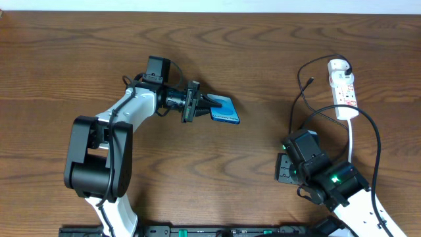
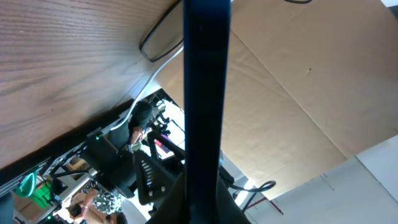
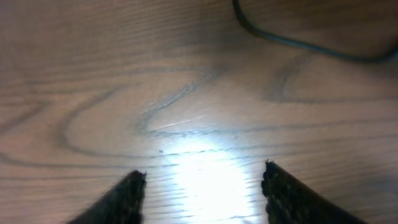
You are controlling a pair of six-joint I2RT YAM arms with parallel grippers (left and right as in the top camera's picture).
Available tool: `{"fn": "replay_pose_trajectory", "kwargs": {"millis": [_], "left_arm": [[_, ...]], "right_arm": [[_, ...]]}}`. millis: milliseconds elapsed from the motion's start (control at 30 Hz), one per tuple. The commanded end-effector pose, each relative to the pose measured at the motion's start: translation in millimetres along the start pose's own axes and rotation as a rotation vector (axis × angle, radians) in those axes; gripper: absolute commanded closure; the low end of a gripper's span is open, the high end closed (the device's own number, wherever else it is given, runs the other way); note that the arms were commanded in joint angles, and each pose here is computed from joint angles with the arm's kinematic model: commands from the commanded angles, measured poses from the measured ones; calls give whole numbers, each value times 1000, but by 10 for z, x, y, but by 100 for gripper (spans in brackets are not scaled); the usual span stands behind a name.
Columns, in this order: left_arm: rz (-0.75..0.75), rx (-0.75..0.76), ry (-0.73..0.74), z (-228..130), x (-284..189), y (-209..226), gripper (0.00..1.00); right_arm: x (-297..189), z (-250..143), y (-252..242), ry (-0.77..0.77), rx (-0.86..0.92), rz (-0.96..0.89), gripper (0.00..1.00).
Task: Plug charger to phone and switch on socket
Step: 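Move the right gripper to the black cable and grasp near its plug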
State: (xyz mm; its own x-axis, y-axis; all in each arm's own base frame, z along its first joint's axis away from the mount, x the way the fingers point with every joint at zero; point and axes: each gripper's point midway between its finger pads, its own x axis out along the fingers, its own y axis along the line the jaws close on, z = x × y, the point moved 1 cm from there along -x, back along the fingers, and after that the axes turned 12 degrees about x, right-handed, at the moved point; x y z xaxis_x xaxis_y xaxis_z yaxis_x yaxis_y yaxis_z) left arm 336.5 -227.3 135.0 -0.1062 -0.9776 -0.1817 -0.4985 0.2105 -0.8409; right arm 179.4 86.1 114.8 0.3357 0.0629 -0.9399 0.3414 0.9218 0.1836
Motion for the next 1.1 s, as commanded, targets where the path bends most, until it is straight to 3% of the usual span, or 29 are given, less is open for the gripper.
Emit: {"fn": "replay_pose_trajectory", "kwargs": {"millis": [0, 133, 367, 600, 733, 900, 1000, 1067], "left_arm": [[-19, 58, 15, -40, -15, -151, 92], [-20, 58, 15, -40, -17, -152, 93], [-19, 58, 14, -38, -17, -149, 93], [-5, 53, -8, -3, -15, -128, 93], [-4, 53, -8, -2, -15, -128, 93], [13, 38, -35, 41, -16, -101, 92], [16, 34, -39, 49, -16, -96, 93], [16, 34, -40, 49, -16, -96, 92]], "right_arm": [[-23, 49, -2, -24, 22, -11, 29], [-11, 427, -49, -186, 224, -38, 19], [142, 971, -176, -186, 378, -133, 20], [839, 1532, 31, -179, 359, -185, 29], [1339, 1637, 53, -191, 397, -219, 42], [1604, 1777, 34, -265, 419, -237, 38], [1801, 1800, 65, -273, 421, -222, 41], [1894, 1810, 111, -267, 400, -198, 55]]}}
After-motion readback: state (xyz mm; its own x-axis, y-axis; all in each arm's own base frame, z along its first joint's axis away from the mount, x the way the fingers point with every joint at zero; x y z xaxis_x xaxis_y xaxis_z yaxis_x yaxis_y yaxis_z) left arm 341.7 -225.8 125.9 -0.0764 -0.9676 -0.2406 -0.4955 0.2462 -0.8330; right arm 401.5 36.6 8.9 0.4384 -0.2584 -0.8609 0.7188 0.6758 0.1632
